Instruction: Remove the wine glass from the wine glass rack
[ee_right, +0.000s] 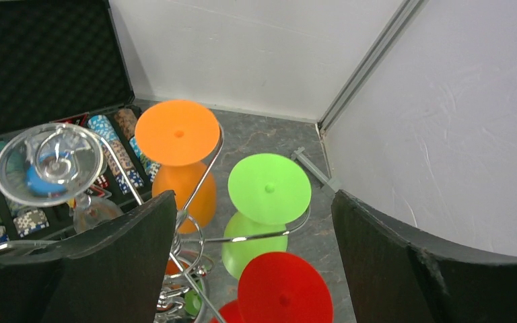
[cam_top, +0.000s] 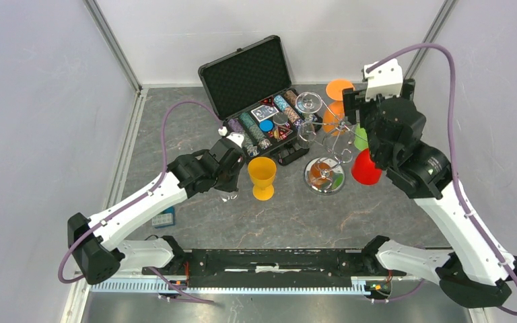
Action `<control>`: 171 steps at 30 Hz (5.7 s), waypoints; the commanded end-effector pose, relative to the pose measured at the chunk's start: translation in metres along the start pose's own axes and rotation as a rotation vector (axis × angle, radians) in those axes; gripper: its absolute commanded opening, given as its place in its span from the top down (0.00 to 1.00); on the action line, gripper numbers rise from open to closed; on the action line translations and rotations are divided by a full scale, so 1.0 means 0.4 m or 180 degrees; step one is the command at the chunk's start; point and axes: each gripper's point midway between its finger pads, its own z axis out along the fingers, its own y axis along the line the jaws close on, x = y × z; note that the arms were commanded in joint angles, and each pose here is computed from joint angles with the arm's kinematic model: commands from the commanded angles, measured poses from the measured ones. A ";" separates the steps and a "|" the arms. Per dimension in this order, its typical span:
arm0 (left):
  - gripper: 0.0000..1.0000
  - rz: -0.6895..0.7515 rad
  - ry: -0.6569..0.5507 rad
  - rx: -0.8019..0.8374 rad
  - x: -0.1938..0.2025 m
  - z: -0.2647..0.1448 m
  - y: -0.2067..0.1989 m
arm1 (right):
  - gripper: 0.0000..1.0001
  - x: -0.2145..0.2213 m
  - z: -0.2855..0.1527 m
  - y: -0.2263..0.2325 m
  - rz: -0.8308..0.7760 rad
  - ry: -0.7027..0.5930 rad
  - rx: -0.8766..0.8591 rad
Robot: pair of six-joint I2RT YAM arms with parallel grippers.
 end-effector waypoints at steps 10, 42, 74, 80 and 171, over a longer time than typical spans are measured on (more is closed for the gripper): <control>0.55 0.0272 -0.0311 0.0009 -0.106 -0.040 0.014 | 0.10 -0.010 0.136 -0.070 0.0464 0.0224 -0.0093; 0.00 0.0063 -0.1353 0.0354 -0.252 -0.244 0.020 | 0.13 0.173 0.009 -0.150 0.2733 0.0122 0.0067; 0.00 0.0084 -0.1384 0.0387 -0.246 -0.246 0.020 | 0.80 0.248 -0.030 -0.151 0.3576 -0.0164 0.0324; 0.00 0.0108 -0.1410 0.0323 -0.245 -0.242 0.030 | 1.00 0.214 -0.046 -0.155 0.3640 -0.0256 0.0253; 0.00 0.0024 -0.1757 0.0656 -0.276 -0.299 -0.002 | 1.00 0.132 -0.051 -0.204 0.4101 -0.0782 0.0315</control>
